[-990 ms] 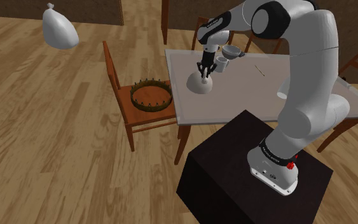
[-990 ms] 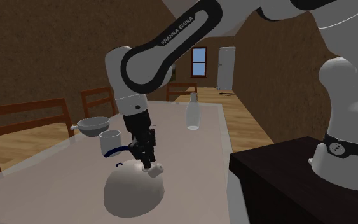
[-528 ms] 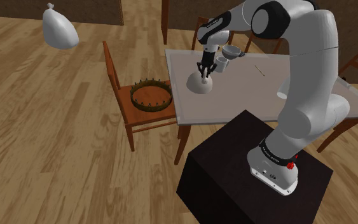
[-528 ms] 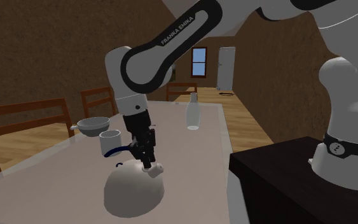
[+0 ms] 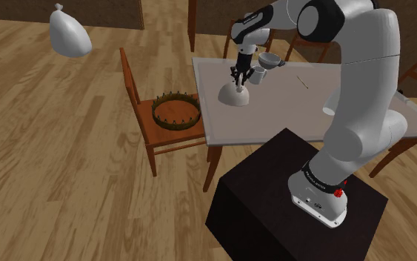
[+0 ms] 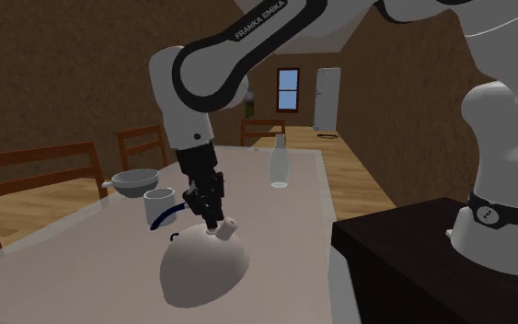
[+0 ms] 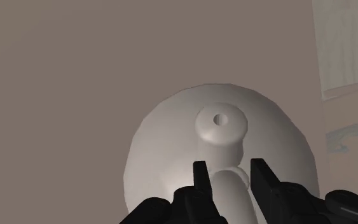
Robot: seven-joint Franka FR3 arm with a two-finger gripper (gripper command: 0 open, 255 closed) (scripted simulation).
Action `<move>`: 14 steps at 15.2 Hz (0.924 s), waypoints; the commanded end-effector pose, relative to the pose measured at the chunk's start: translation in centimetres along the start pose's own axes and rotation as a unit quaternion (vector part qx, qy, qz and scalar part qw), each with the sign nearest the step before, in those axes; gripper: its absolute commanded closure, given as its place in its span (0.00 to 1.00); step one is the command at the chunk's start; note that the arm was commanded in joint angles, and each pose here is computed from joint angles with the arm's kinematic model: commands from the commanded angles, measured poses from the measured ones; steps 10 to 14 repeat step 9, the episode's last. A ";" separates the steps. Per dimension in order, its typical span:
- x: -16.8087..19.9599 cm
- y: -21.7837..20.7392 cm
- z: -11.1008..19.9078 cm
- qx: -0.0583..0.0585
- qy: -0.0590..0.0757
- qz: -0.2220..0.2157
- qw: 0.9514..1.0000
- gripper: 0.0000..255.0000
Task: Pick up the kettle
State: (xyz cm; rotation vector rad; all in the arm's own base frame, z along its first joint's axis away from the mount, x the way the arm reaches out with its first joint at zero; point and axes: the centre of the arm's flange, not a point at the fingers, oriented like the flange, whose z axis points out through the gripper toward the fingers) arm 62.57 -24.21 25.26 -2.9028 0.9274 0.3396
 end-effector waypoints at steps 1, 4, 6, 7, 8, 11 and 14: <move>-0.3 0.1 -1.1 0.000 0.000 0.000 1.000 1.00; -0.7 0.0 -2.7 0.000 0.000 0.000 1.000 1.00; -0.9 0.0 -3.7 0.000 0.000 0.000 1.000 1.00; -1.0 0.0 -4.2 0.000 0.000 0.000 1.000 1.00; -1.1 0.0 -4.3 0.000 0.000 0.000 1.000 1.00; -1.1 0.0 -4.3 0.000 0.000 0.000 1.000 1.00; -1.1 0.0 -4.3 0.000 0.000 0.000 1.000 1.00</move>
